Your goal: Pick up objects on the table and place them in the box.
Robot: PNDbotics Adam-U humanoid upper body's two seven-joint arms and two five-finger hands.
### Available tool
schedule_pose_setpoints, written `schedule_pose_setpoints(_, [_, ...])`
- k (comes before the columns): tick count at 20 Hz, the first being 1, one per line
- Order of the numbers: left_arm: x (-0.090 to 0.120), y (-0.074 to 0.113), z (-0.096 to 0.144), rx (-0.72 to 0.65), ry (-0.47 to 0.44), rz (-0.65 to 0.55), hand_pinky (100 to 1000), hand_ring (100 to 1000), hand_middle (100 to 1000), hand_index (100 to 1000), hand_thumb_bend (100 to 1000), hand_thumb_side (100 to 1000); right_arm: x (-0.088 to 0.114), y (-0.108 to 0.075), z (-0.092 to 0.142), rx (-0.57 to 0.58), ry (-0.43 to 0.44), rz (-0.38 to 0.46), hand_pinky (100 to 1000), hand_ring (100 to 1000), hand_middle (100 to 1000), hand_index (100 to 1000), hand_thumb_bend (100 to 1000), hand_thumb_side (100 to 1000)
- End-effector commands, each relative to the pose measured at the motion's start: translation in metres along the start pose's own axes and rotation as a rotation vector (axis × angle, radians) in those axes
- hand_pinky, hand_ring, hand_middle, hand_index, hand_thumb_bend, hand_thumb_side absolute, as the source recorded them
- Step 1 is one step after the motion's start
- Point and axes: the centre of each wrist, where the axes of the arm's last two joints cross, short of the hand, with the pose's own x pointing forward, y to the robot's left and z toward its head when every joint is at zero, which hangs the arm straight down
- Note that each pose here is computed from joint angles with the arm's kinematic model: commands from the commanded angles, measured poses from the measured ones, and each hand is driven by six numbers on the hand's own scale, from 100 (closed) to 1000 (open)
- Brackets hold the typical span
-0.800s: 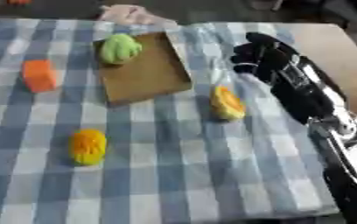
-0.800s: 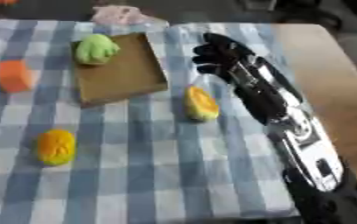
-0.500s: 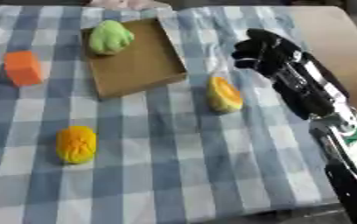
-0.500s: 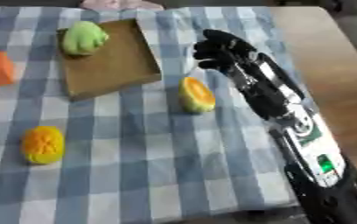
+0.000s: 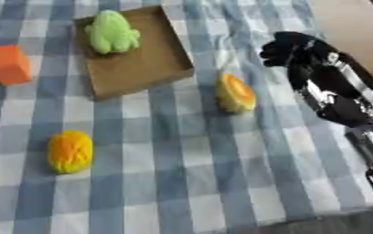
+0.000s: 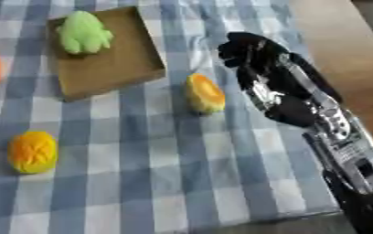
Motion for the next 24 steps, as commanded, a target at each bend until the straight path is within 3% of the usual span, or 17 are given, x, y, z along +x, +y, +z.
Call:
schedule_pose_setpoints(1, [0.008, 0.013, -0.007, -0.016, -0.058, -0.069, 912, 723, 809, 877, 100, 686, 0.009, -0.021, 0.0, 0.06, -0.055, 0.153, 831, 855, 809, 915, 100, 370])
schedule_pose_setpoints(6, [0.009, 0.02, -0.007, -0.028, -0.078, -0.11, 911, 723, 809, 877, 100, 679, 0.015, -0.037, 0.004, 0.136, -0.087, 0.313, 830, 867, 824, 917, 100, 260])
schedule_pose_setpoints(11, [0.008, 0.021, -0.005, -0.012, -0.083, -0.105, 910, 721, 808, 875, 100, 678, 0.02, -0.049, 0.003, 0.208, -0.095, 0.459, 827, 876, 838, 919, 100, 216])
schedule_pose_setpoints(17, [0.008, 0.023, -0.004, -0.025, -0.079, -0.115, 909, 721, 807, 874, 100, 678, 0.033, -0.067, -0.012, 0.283, -0.118, 0.623, 823, 883, 848, 915, 100, 198])
schedule_pose_setpoints(24, [0.008, 0.025, -0.003, -0.055, -0.07, -0.138, 908, 720, 807, 873, 100, 679, 0.051, -0.082, -0.037, 0.461, -0.091, 0.786, 822, 893, 859, 909, 100, 233])
